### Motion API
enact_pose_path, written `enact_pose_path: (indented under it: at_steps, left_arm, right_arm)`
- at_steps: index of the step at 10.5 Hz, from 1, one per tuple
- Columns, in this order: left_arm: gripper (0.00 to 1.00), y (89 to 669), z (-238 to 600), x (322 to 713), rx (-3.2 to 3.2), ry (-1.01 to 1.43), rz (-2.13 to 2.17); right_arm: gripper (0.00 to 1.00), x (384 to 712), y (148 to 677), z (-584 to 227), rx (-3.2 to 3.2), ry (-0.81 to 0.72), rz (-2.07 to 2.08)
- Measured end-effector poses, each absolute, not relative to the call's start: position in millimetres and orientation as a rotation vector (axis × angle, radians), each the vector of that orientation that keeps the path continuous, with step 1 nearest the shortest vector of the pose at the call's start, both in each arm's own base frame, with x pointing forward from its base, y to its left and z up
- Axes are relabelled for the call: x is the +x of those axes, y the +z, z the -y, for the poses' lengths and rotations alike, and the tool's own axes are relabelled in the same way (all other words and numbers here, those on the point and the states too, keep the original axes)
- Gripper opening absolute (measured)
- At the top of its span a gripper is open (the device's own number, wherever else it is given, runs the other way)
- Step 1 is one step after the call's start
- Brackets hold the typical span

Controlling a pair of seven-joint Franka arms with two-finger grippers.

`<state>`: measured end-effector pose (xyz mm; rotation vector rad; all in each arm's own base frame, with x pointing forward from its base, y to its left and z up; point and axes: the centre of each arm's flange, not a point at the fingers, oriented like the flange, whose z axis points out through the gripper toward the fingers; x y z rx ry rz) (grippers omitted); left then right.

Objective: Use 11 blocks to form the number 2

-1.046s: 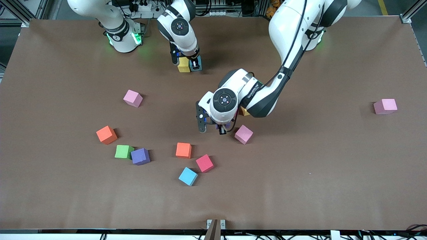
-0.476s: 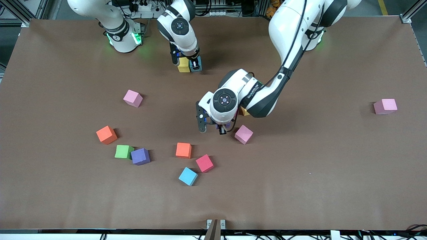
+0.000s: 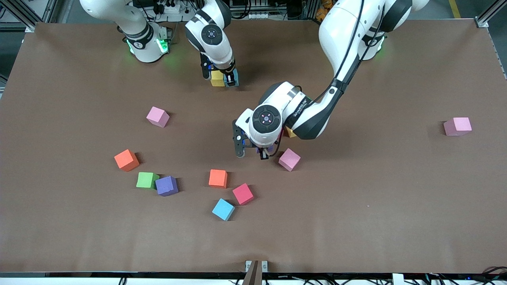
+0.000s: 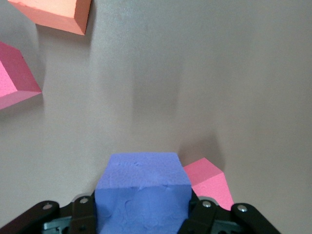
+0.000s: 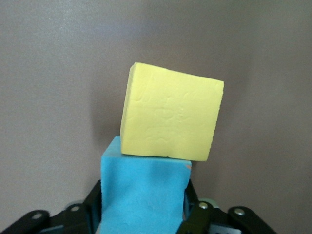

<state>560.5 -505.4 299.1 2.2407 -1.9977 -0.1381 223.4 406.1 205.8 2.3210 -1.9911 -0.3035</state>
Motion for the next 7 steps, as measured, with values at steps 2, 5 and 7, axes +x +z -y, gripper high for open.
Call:
enact_pose_path:
  at_steps: [2, 5, 7]
  left_arm:
    - [0.58, 298.5, 505.0, 560.5, 2.241, -0.14, 1.997]
    - [0.58, 297.2, 504.7, 560.2, 2.241, -0.143, 1.997]
    - [0.58, 296.4, 504.7, 560.0, 2.241, -0.144, 1.997]
  right_arm:
    - [0.99, 223.0, 205.1, -406.2, 2.341, -0.29, 1.969]
    - [1.0, 223.0, 205.2, -406.4, 2.348, -0.285, 1.964]
    - [1.0, 223.9, 206.3, -407.6, 2.355, -0.284, 1.966]
